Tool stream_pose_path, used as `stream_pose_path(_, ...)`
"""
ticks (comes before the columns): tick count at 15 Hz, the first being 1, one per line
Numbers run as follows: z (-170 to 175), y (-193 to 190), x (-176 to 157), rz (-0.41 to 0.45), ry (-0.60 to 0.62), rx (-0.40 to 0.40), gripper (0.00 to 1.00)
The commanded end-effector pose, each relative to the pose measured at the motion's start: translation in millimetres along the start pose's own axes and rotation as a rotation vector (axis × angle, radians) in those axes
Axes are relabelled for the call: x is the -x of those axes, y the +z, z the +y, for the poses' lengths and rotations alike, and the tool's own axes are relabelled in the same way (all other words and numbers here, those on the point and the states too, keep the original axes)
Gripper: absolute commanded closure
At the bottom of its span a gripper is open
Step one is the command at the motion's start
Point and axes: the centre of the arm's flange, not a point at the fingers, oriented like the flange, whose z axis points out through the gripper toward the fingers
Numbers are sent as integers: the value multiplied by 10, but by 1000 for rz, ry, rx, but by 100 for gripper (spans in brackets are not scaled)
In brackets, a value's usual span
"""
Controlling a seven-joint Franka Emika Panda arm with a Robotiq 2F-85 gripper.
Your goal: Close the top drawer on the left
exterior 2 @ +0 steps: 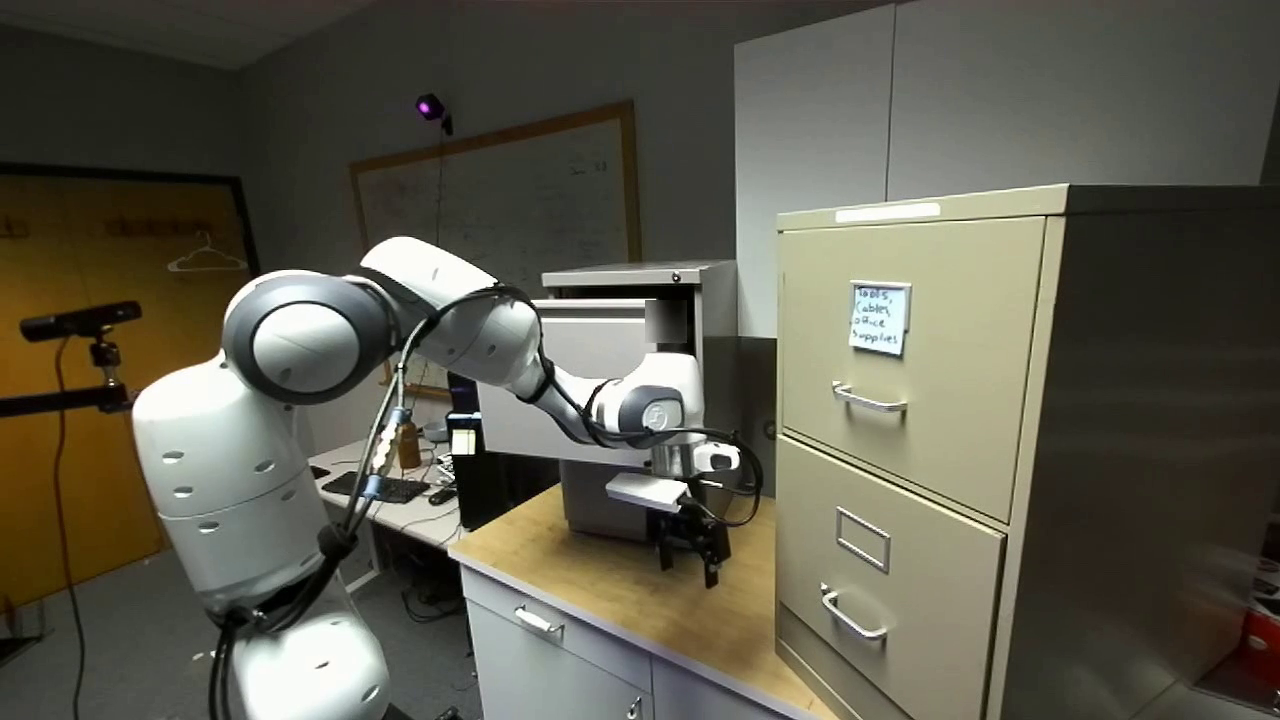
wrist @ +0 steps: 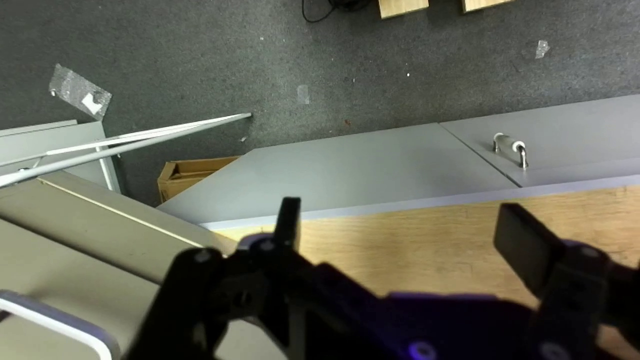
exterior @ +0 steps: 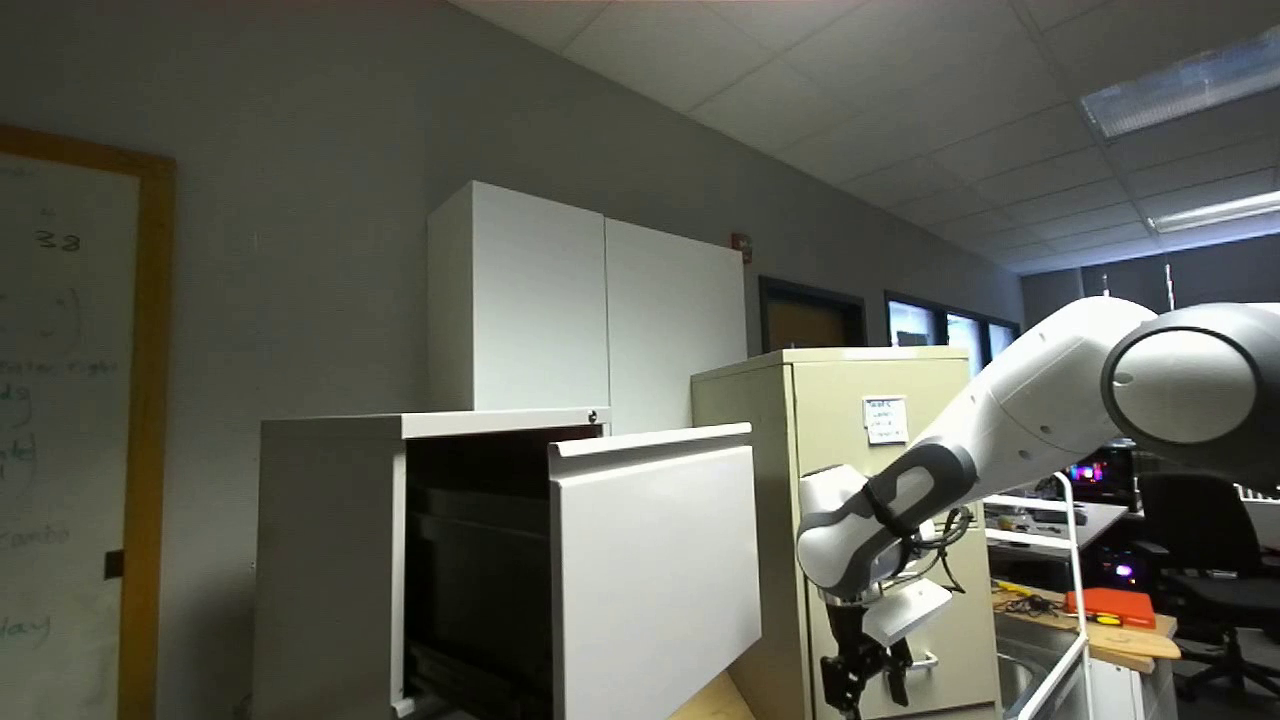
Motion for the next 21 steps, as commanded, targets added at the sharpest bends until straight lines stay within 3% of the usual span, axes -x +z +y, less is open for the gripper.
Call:
stream_pose_path(1,-58,-266,40,77,-17,2,0)
stream_pose_path(8,-85,-994,314,292,-61,-24,0)
stream_pose_path(9,-92,-1093,369,321,-65,-33,4)
stream_pose_path(10,-102,-1184,426,346,-76,-46,27)
stream_pose_path(12,-135,-1308,524,385,-97,-67,29)
stream_pose_path(18,-296,-1477,700,459,-268,-217,76)
stream_pose_path(21,-375,-1533,853,549,-382,-200,95)
